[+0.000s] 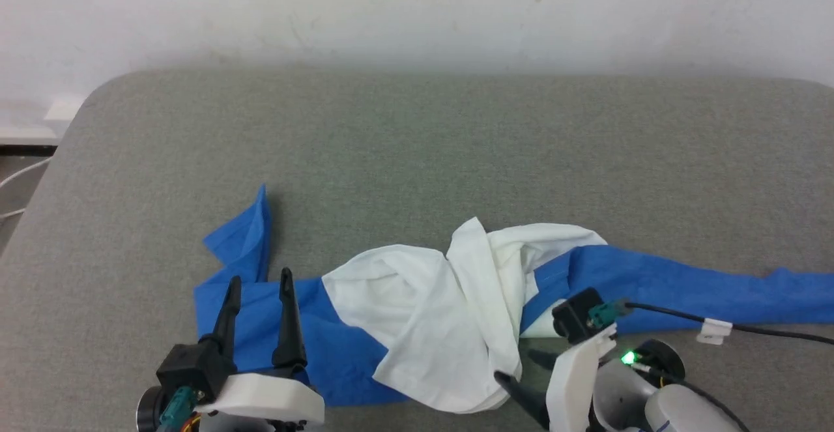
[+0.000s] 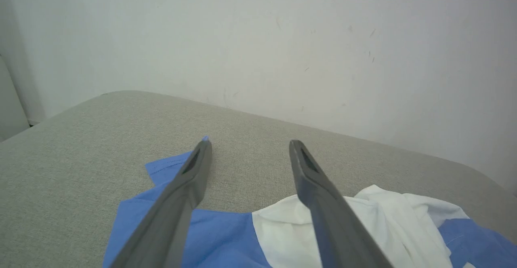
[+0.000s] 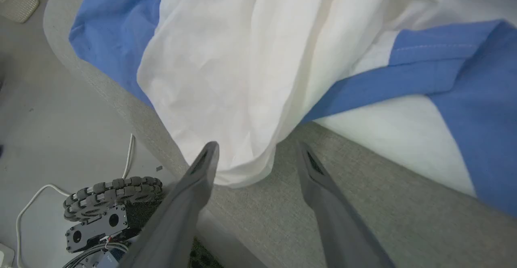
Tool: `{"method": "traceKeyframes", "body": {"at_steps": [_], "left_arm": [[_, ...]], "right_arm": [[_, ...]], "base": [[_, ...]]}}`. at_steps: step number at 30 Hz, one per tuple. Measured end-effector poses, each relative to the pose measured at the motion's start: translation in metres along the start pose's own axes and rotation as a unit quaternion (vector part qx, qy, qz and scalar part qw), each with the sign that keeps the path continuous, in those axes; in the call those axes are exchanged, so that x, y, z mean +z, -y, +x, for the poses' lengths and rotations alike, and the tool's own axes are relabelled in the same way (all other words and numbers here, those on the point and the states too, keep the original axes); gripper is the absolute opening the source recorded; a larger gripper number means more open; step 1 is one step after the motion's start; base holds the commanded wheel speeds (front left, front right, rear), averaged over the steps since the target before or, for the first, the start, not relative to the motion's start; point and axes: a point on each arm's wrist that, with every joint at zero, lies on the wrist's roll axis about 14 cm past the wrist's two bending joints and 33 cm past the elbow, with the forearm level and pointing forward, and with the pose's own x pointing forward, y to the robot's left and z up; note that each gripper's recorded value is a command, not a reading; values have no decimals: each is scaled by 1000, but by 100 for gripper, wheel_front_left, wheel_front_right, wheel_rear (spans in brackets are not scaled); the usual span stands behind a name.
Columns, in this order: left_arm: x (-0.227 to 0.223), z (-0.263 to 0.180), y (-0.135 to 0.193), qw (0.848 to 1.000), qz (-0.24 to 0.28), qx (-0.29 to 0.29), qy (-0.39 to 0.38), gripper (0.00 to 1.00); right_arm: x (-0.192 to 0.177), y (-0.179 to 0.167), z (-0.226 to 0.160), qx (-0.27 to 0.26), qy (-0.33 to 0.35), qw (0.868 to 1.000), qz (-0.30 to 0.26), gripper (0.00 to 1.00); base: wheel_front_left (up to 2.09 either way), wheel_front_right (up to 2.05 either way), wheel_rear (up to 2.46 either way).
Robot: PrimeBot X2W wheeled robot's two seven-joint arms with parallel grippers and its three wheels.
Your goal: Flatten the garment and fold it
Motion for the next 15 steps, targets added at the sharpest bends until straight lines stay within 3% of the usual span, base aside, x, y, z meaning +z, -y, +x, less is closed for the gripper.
{"method": "traceKeyframes", "body": {"at_steps": [2, 3, 4, 5, 10, 15], "left_arm": [[-2, -1, -2, 1000, 0, 3, -4, 100], [-3, -1, -3, 1000, 1, 5, -5, 100], [-4, -1, -3, 1000, 1, 6, -7, 100], [-5, -1, -4, 1000, 1, 7, -9, 100], [-10, -1, -5, 1000, -1, 10, -16, 100], [-12, 0, -3, 1000, -1, 9, -19, 100]], "right_arm": [[-13, -1, 4, 6, -31, 1000, 6, 100], [-19, -3, 6, 9, -44, 999, 11, 76], [-24, -3, 8, 12, -55, 998, 12, 26], [-26, -4, 9, 15, -61, 998, 17, 0], [-2, -5, 16, 25, -26, 999, 15, 0], [69, 1, 13, 22, 95, 995, -3, 0]], "base": [[0, 0, 0], [0, 0, 0], [0, 0, 0], [0, 0, 0], [0, 0, 0], [0, 0, 0]]}}
